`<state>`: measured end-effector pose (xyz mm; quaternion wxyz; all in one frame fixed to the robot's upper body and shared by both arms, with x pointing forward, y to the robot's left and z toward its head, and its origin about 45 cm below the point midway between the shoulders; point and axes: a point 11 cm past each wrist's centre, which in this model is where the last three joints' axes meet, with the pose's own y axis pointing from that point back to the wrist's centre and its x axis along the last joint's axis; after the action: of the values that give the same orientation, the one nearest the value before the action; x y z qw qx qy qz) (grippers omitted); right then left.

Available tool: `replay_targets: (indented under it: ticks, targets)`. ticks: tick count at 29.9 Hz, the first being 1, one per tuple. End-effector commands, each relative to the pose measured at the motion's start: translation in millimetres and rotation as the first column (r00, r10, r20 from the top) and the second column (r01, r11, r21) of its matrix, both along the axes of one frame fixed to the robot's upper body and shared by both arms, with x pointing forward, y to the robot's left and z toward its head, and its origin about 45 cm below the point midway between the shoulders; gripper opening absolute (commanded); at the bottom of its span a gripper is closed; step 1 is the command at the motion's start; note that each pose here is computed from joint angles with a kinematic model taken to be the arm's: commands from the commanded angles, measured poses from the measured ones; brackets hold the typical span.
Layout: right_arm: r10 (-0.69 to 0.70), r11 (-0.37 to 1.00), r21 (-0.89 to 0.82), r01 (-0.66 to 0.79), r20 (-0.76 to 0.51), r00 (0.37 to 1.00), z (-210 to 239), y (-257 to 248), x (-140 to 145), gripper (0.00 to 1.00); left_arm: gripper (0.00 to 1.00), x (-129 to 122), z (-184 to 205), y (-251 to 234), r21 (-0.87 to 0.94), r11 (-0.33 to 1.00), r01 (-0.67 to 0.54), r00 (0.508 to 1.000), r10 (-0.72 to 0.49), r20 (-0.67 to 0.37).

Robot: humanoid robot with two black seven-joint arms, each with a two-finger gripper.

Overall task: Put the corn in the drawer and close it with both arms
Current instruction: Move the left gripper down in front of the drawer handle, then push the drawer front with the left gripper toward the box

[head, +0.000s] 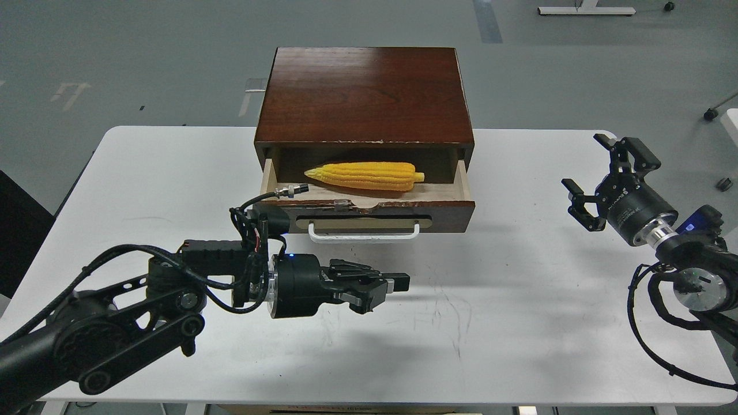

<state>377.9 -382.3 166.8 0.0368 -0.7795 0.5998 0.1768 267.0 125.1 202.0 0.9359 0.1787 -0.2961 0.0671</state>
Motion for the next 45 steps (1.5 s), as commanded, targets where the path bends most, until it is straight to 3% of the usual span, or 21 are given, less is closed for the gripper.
replay_targets:
  ticks: [1, 11, 45]
  targets:
    - [0.004, 1.000, -0.006, -0.004, -0.001, 1.000, -1, 0, -1, 0.99, 0.00, 3, -4, 8, -0.037, 0.997, -0.069, 0.994, 0.066, -0.084]
    - [0.007, 1.000, -0.008, -0.007, -0.007, 1.000, -3, 0, -3, 0.99, 0.00, 21, -12, 26, -0.054, 0.973, -0.224, 0.948, 0.205, -0.242]
    - [0.007, 1.000, -0.001, -0.007, -0.025, 1.000, -11, 1, -9, 0.99, 0.00, 54, -26, 44, -0.082, 0.910, -0.407, 0.883, 0.370, -0.288]
